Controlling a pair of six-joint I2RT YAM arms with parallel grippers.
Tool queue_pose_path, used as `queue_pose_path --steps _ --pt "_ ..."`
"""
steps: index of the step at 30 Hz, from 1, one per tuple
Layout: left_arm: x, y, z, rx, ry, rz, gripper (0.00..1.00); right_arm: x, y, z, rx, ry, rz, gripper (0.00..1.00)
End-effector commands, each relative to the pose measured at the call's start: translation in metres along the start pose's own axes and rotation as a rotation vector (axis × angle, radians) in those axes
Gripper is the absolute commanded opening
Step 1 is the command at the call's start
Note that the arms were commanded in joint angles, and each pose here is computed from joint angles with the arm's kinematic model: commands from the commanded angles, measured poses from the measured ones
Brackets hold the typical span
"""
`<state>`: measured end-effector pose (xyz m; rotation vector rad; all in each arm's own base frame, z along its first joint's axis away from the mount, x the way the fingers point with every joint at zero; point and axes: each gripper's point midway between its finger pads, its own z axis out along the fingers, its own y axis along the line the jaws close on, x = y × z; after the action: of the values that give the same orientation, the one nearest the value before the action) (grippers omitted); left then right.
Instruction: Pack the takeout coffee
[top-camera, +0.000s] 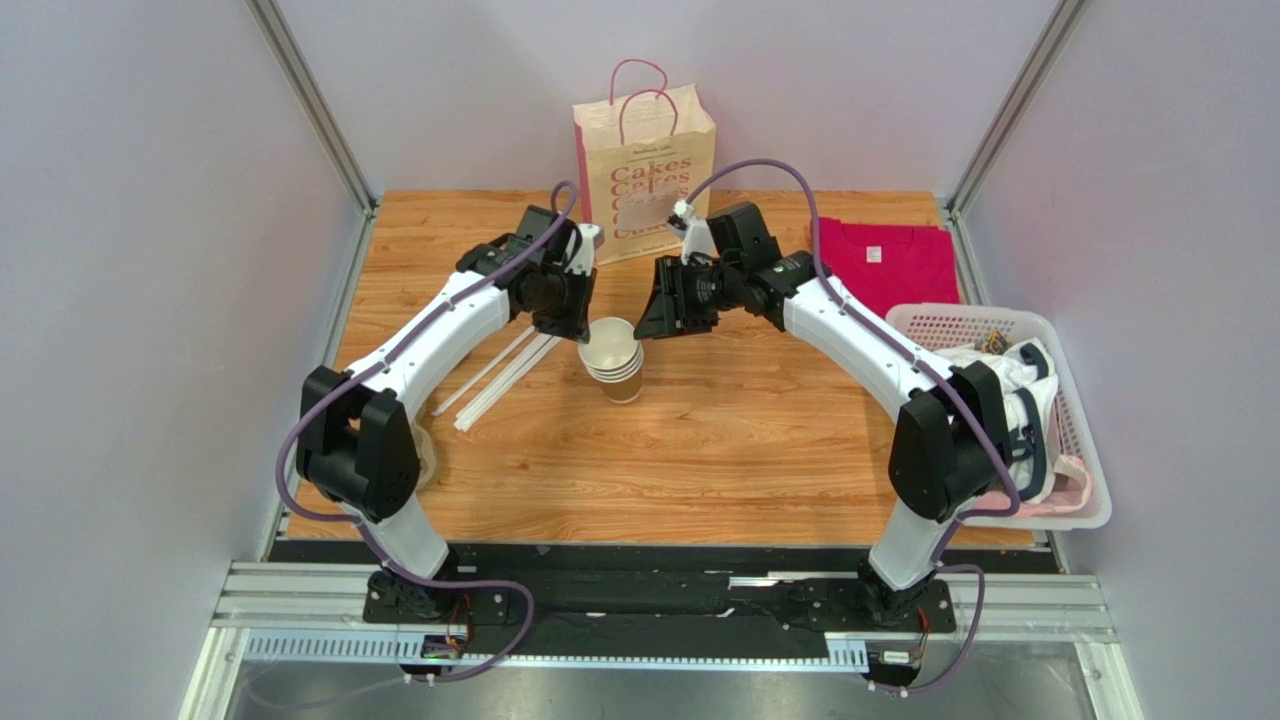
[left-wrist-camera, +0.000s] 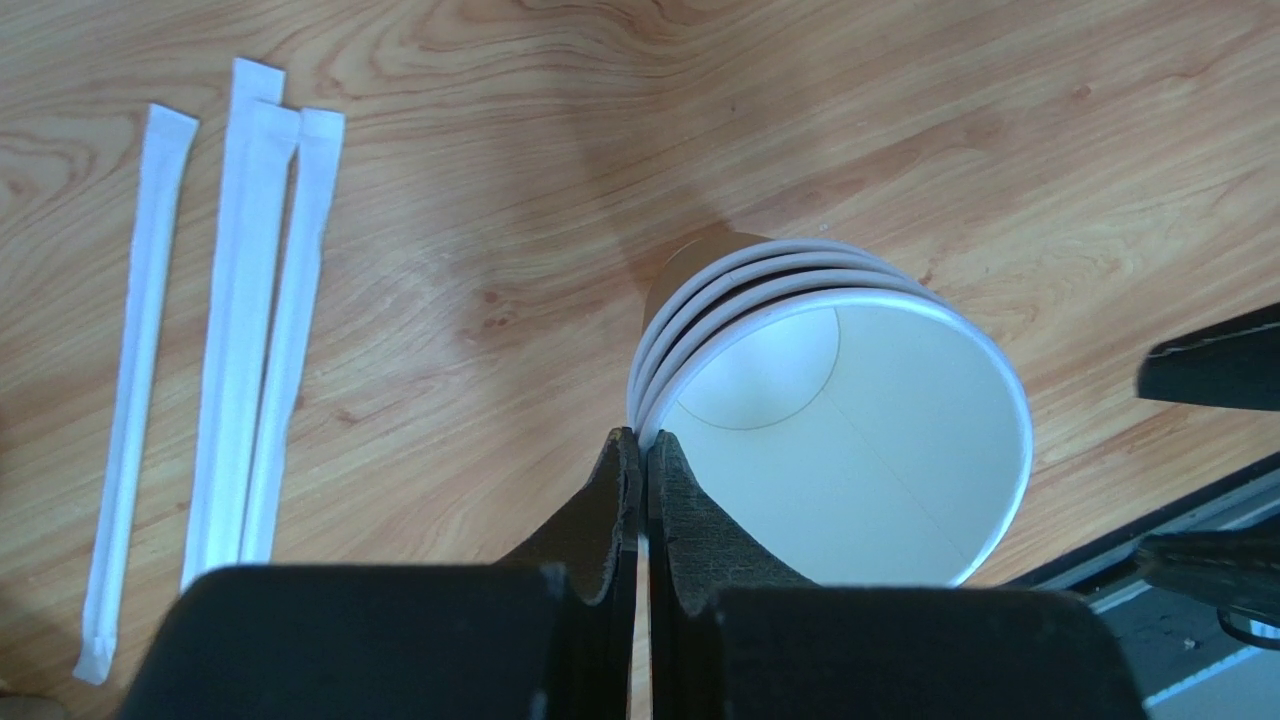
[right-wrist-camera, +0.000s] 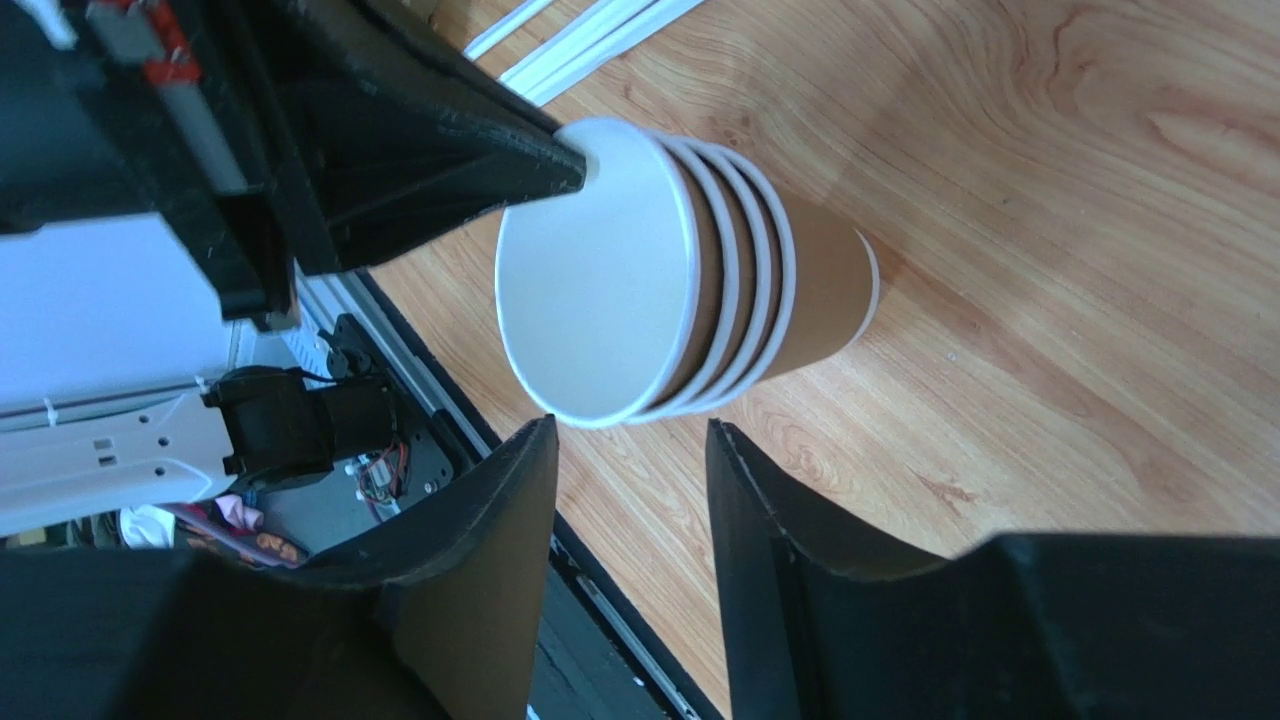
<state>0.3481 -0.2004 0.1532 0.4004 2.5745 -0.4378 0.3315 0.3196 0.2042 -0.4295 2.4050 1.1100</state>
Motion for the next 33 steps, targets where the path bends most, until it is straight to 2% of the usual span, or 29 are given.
queue_pose_path --steps 1,5,9,19,22,23,24,28,30,33 --pt "-0.014 -0.018 -0.008 0.008 -0.08 0.012 0.0 -0.012 0.004 -0.003 0.022 -0.064 -0.002 0.43" --pt "-0.013 -0.02 -0.004 0.007 -0.069 0.014 0.0 -0.006 -0.006 0.004 0.064 -0.053 0.004 0.42" --pt "-0.011 -0.021 -0.004 0.005 -0.067 0.02 0.0 0.0 -0.01 0.01 0.067 -0.038 0.018 0.36" --pt "-0.007 -0.033 -0.004 0.017 -0.066 0.052 0.0 0.007 -0.007 0.02 0.052 -0.008 0.034 0.34" --pt "-0.007 -0.034 -0.005 0.018 -0.071 0.056 0.0 0.01 -0.008 0.022 0.046 0.007 0.041 0.19" --pt "-0.007 -0.035 -0.006 0.019 -0.071 0.059 0.0 0.01 -0.008 0.022 0.046 0.007 0.042 0.08" --pt "-0.007 -0.035 -0.007 0.019 -0.072 0.059 0.0 0.011 -0.007 0.022 0.043 0.008 0.041 0.01" --pt "-0.004 -0.037 -0.009 0.036 -0.062 0.081 0.0 0.01 -0.006 0.018 0.046 0.005 0.048 0.0" --pt "0.0 -0.042 -0.012 0.074 -0.049 0.115 0.05 0.009 -0.003 0.015 0.034 0.002 0.05 0.0" --pt "0.003 -0.05 -0.022 0.145 -0.052 0.143 0.25 0.008 0.002 0.009 0.005 -0.006 0.063 0.0"
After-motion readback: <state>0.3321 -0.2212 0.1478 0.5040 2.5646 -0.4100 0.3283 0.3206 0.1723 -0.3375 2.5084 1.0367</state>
